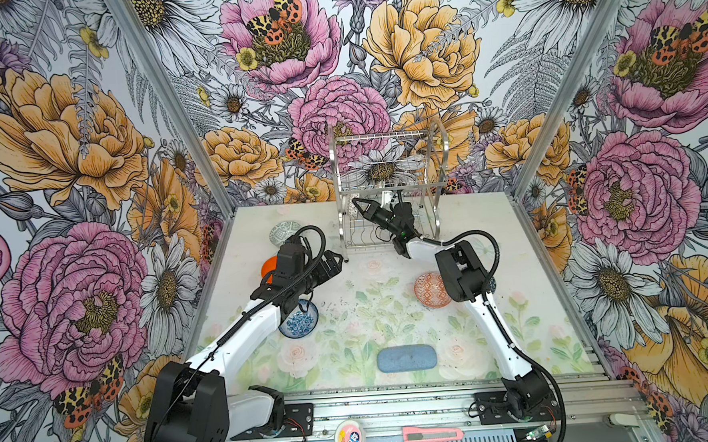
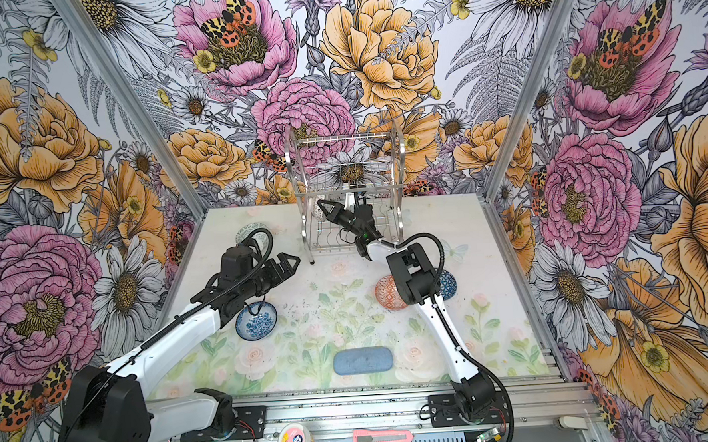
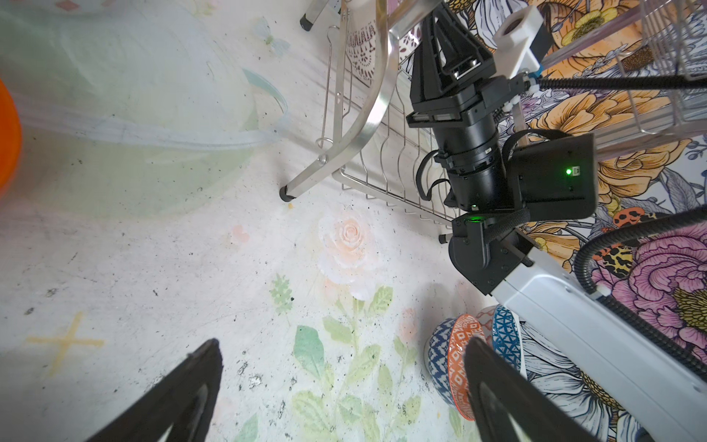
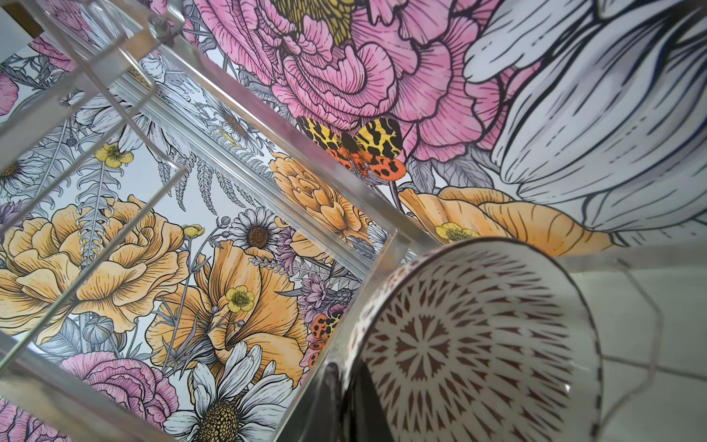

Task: Load the bowls into the dish rack
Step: 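Lower the bowl upright between the rack's wire dividers with the right gripper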

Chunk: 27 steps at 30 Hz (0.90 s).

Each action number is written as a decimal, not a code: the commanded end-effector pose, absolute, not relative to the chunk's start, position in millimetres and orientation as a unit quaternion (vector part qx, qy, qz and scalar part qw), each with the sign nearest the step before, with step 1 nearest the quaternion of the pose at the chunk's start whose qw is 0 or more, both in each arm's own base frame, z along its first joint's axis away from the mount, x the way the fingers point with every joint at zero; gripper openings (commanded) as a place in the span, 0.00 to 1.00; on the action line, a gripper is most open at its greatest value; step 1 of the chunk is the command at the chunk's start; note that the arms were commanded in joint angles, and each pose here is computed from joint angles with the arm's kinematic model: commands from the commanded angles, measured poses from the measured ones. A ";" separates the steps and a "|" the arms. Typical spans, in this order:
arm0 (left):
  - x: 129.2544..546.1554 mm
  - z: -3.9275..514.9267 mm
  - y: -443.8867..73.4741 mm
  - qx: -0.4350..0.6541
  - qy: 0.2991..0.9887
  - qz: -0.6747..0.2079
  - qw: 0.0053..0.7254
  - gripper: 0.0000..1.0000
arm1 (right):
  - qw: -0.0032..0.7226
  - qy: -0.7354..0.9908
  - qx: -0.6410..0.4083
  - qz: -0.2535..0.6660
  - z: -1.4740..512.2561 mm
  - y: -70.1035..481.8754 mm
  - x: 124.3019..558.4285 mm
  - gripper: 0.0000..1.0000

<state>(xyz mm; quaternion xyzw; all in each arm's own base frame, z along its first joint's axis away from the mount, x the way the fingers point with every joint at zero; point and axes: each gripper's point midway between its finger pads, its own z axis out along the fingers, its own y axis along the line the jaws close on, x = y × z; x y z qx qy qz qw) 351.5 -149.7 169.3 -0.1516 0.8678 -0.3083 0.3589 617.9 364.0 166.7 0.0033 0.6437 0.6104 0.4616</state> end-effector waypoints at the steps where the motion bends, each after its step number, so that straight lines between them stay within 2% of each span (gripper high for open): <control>1: 359.5 186.2 -154.1 -0.135 0.859 -0.321 0.376 0.99 | 0.476 0.645 -0.006 0.598 161.6 361.6 625.0 0.00; 27: 362.9 183.3 -153.1 -0.141 0.859 -0.328 0.368 0.99 | 0.482 0.668 -0.023 0.566 154.6 347.9 629.9 0.00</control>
